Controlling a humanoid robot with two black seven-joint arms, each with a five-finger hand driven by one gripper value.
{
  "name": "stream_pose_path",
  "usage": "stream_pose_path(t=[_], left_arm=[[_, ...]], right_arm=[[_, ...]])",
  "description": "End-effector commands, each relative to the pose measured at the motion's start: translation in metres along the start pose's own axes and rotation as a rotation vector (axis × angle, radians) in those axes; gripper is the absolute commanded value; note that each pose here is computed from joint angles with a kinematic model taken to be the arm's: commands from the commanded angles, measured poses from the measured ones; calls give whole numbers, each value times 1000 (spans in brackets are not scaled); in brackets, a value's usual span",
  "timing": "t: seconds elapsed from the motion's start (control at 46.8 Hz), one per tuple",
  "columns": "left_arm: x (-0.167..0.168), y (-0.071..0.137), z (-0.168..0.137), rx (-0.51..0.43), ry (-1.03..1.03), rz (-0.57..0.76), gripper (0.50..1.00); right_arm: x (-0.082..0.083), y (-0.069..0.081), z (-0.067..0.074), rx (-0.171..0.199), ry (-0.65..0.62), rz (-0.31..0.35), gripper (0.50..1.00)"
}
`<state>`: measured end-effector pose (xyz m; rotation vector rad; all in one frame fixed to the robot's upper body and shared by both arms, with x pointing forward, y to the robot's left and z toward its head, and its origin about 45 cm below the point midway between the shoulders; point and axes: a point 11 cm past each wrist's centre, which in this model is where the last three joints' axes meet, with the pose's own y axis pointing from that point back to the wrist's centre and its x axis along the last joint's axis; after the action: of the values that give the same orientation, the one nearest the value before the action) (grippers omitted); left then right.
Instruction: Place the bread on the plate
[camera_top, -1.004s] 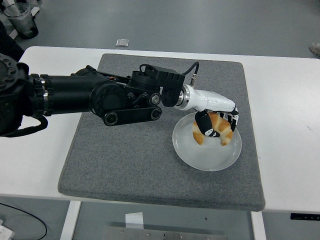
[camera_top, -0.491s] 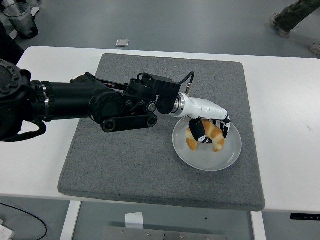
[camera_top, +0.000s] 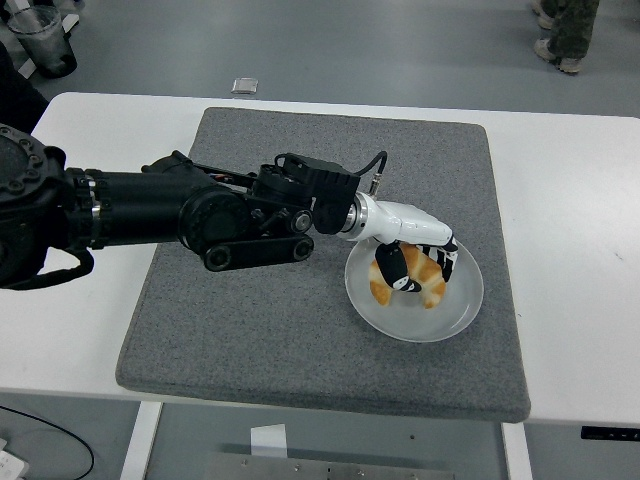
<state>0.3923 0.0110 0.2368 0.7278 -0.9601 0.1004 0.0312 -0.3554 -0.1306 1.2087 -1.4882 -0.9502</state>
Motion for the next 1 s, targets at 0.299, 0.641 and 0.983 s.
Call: stream_pose_path(t=[0.299, 0.641, 0.983], left_arm=[[-1, 0, -2, 4, -6, 7, 520], [-4, -1, -1, -1, 0, 6, 960], [12, 1, 6, -24, 32, 67, 990]], right_arm=[[0, 0, 0, 0, 1, 0, 932], [0, 0, 0, 0, 0, 0, 932], [0, 0, 0, 0, 0, 0, 932]])
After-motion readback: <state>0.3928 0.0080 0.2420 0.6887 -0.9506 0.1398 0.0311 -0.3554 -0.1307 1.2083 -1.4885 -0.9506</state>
